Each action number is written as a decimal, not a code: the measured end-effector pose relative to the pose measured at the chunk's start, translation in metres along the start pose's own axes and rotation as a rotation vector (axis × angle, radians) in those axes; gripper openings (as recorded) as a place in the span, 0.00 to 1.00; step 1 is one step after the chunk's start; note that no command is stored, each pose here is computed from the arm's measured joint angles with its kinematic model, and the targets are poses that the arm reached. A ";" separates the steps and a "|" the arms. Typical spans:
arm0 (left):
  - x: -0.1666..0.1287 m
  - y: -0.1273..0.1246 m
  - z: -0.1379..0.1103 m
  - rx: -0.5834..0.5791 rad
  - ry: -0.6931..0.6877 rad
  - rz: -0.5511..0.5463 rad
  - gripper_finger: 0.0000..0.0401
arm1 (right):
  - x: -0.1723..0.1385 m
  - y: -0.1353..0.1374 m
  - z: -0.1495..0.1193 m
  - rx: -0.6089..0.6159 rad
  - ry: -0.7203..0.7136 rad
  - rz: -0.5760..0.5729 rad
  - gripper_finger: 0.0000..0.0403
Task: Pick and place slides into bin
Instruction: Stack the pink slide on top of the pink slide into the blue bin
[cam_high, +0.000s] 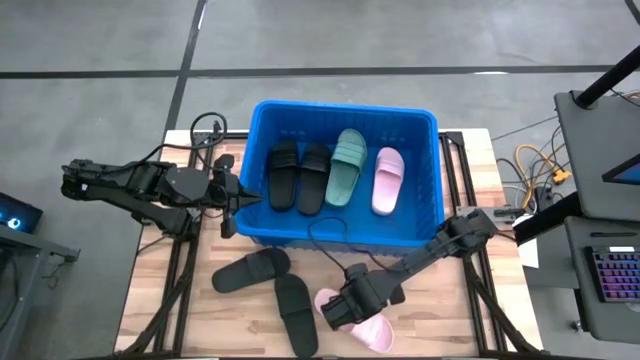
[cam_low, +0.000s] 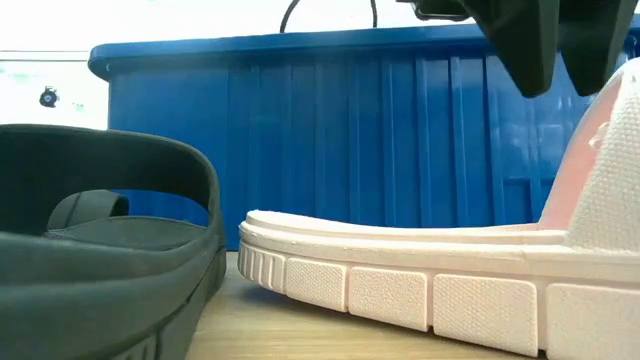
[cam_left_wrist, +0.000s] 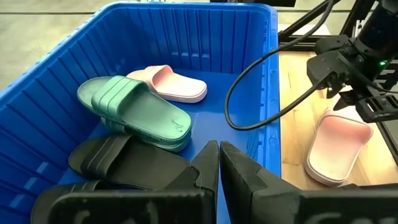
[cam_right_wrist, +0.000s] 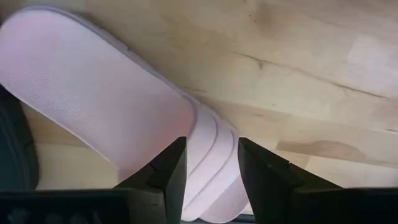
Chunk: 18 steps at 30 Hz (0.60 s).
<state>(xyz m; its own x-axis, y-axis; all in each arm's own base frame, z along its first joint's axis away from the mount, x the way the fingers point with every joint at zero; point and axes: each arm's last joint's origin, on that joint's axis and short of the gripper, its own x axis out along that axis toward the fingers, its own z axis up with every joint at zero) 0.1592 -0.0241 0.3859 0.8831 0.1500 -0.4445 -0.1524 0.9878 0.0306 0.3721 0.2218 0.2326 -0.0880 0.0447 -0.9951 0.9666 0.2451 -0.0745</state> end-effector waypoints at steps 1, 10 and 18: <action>0.000 0.000 0.000 0.000 0.000 0.000 0.00 | 0.001 0.002 0.000 -0.006 -0.003 -0.011 0.33; 0.000 0.000 0.000 0.000 0.000 0.000 0.00 | 0.011 0.019 -0.005 -0.032 0.003 0.003 0.33; 0.000 0.000 0.000 0.000 0.000 0.000 0.00 | 0.015 0.016 -0.011 -0.030 0.000 -0.012 0.28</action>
<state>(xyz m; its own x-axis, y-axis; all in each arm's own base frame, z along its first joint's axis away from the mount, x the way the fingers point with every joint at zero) 0.1591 -0.0241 0.3858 0.8829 0.1503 -0.4448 -0.1526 0.9878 0.0309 0.3838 0.2372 0.2173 -0.1000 0.0418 -0.9941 0.9578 0.2748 -0.0848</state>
